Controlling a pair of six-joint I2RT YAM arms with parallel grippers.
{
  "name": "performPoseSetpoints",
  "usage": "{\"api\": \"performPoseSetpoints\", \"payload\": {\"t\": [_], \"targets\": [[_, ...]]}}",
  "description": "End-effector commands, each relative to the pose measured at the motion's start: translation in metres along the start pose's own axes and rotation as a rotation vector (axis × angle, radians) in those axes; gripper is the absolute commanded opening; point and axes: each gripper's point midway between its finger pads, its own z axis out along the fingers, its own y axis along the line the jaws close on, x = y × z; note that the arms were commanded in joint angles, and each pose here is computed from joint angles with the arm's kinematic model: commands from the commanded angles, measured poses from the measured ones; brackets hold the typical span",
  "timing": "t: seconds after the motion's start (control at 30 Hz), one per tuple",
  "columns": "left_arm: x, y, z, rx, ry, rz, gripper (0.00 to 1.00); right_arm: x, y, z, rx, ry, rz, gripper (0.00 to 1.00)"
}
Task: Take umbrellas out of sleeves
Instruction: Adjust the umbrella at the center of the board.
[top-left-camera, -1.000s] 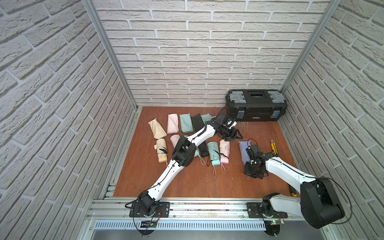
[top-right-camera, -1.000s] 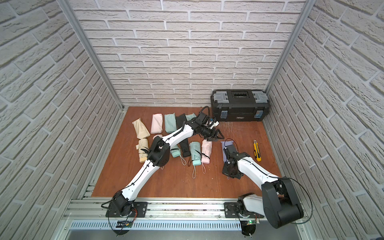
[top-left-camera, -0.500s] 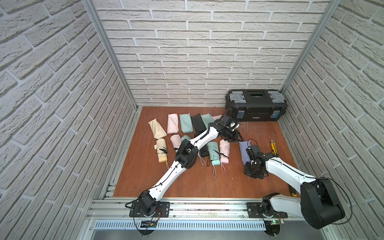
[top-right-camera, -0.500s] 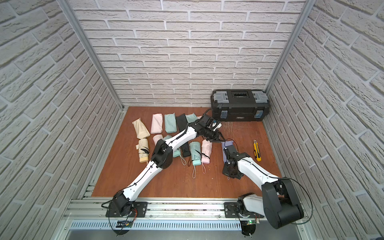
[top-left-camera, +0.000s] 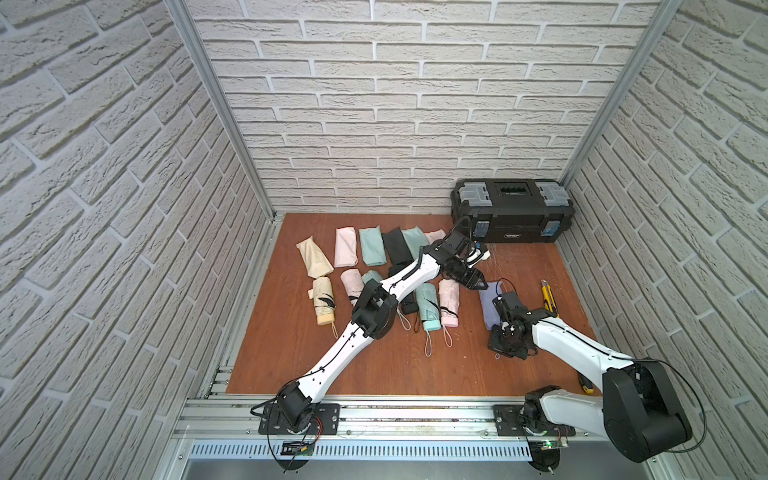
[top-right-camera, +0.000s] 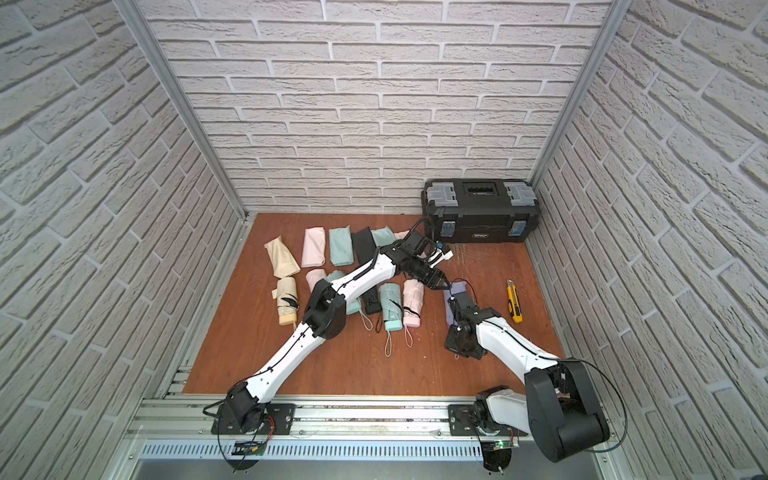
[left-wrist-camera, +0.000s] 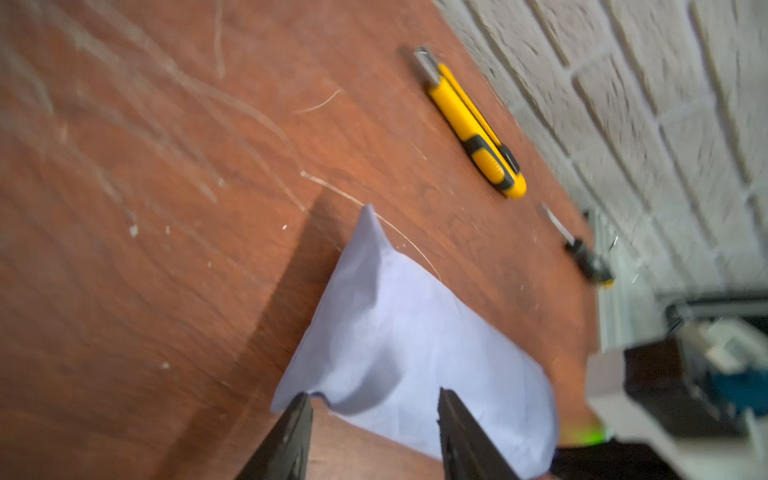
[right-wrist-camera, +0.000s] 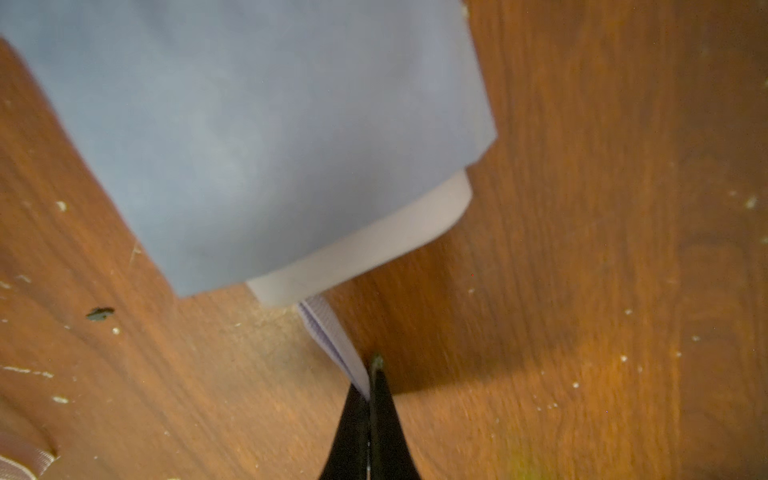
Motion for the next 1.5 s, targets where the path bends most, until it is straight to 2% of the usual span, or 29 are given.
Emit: {"api": "performPoseSetpoints", "payload": {"t": [0.0,0.13,0.2,0.27,0.4,0.5,0.6,0.67,0.77,0.87,1.0,1.07,1.1,1.13,1.27,1.33,1.37,1.4,1.43,1.47], "targets": [[-0.045,-0.049,-0.056,0.040,-0.085,0.533,0.52,0.004,-0.001,0.004,-0.008,0.005,-0.003,0.03],[-0.004,-0.059,-0.052,0.126,0.007,0.863,0.53,0.003,0.000,0.003,-0.012,0.003,-0.005,0.03],[0.014,-0.056,-0.049,0.169,0.039,0.966,0.55,0.003,0.000,0.002,-0.012,0.003,-0.004,0.03],[0.024,-0.054,-0.048,0.220,0.042,1.020,0.55,0.003,0.000,0.002,-0.013,0.001,-0.007,0.03],[0.018,-0.048,-0.045,0.264,-0.022,0.988,0.64,0.002,0.001,0.000,-0.015,-0.002,-0.008,0.03],[0.006,-0.037,-0.039,0.204,-0.031,0.967,0.68,0.002,0.001,0.000,-0.019,-0.003,-0.009,0.03],[-0.013,-0.021,-0.035,0.099,-0.048,0.872,0.81,0.004,0.002,0.000,-0.029,-0.001,-0.007,0.03],[-0.014,-0.014,-0.031,0.052,-0.023,0.850,0.89,0.004,0.002,-0.001,-0.032,-0.003,-0.006,0.03],[0.000,0.001,-0.022,-0.036,0.074,0.891,0.96,0.003,0.003,-0.002,-0.038,-0.008,-0.005,0.03],[0.014,0.008,-0.012,-0.076,0.155,0.938,0.97,0.004,0.009,-0.002,-0.074,-0.004,-0.014,0.03],[0.018,0.008,-0.006,-0.087,0.175,0.963,0.97,0.011,0.011,0.000,-0.096,0.018,-0.020,0.03],[0.016,0.007,-0.007,-0.086,0.166,0.962,0.98,0.012,0.013,-0.002,-0.108,0.022,-0.030,0.12],[0.014,0.005,-0.008,-0.087,0.161,0.959,0.98,0.011,0.016,-0.005,-0.131,0.013,-0.035,0.32],[0.011,0.003,-0.011,-0.088,0.155,0.954,0.98,0.008,0.017,-0.009,-0.135,-0.010,-0.039,0.44],[-0.002,-0.010,-0.024,-0.069,0.108,0.944,0.98,-0.021,0.018,-0.041,-0.104,-0.117,-0.090,0.60],[-0.004,-0.013,-0.029,-0.065,0.096,0.953,0.98,-0.041,0.020,-0.059,-0.072,-0.179,-0.115,0.64],[-0.003,-0.013,-0.032,-0.059,0.096,0.954,0.98,-0.052,0.021,-0.065,-0.051,-0.206,-0.120,0.71],[-0.003,-0.013,-0.034,-0.052,0.092,0.951,0.97,-0.064,0.023,-0.071,-0.030,-0.234,-0.132,0.73],[-0.002,-0.012,-0.037,-0.040,0.091,0.941,0.96,-0.074,0.024,-0.072,-0.004,-0.243,-0.138,0.80],[-0.002,-0.012,-0.040,-0.028,0.086,0.935,0.95,-0.082,0.028,-0.071,0.008,-0.242,-0.151,0.81]]}}
